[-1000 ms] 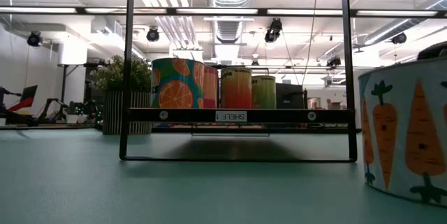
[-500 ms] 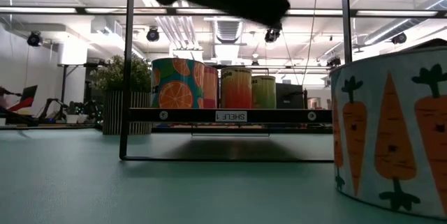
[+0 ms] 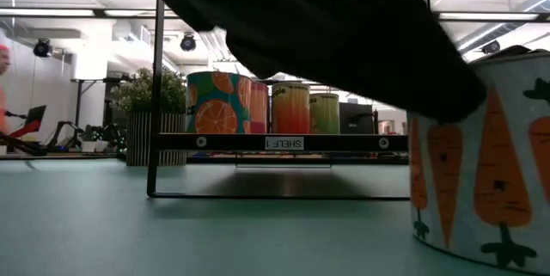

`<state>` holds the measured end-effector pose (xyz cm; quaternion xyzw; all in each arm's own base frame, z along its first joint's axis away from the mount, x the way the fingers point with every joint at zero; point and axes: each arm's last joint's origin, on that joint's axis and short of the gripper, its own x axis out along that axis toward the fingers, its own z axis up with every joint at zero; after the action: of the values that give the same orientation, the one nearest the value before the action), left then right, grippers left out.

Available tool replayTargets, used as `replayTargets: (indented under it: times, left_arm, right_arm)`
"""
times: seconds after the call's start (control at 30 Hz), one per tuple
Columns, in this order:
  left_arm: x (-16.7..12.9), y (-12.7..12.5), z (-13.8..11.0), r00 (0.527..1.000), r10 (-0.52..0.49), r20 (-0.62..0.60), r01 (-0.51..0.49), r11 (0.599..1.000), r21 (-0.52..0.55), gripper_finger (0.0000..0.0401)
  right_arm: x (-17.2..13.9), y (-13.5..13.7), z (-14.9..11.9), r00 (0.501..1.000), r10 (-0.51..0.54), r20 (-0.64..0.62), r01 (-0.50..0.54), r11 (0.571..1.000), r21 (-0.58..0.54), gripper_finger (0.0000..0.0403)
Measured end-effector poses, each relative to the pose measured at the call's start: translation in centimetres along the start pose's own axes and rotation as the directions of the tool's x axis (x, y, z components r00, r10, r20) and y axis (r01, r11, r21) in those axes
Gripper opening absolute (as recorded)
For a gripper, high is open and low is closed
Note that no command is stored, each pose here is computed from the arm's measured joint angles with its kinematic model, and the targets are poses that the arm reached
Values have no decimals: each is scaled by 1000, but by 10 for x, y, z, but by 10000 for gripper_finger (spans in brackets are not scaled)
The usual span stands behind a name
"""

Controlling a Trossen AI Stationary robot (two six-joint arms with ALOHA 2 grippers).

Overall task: Pick and place cans onto a shelf
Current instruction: Put the canned carrots on the shelf

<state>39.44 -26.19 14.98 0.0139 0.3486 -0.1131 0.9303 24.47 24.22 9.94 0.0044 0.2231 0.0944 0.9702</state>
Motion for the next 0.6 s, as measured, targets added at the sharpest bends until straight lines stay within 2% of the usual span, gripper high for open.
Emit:
replayTargets:
  times: [0.6]
  left_arm:
    - [2, 6, 2, 1000, -25, 5, 25, 1000, 11, 0]
  right_arm:
    - [2, 2, 6, 999, 40, 17, -40, 999, -33, 284]
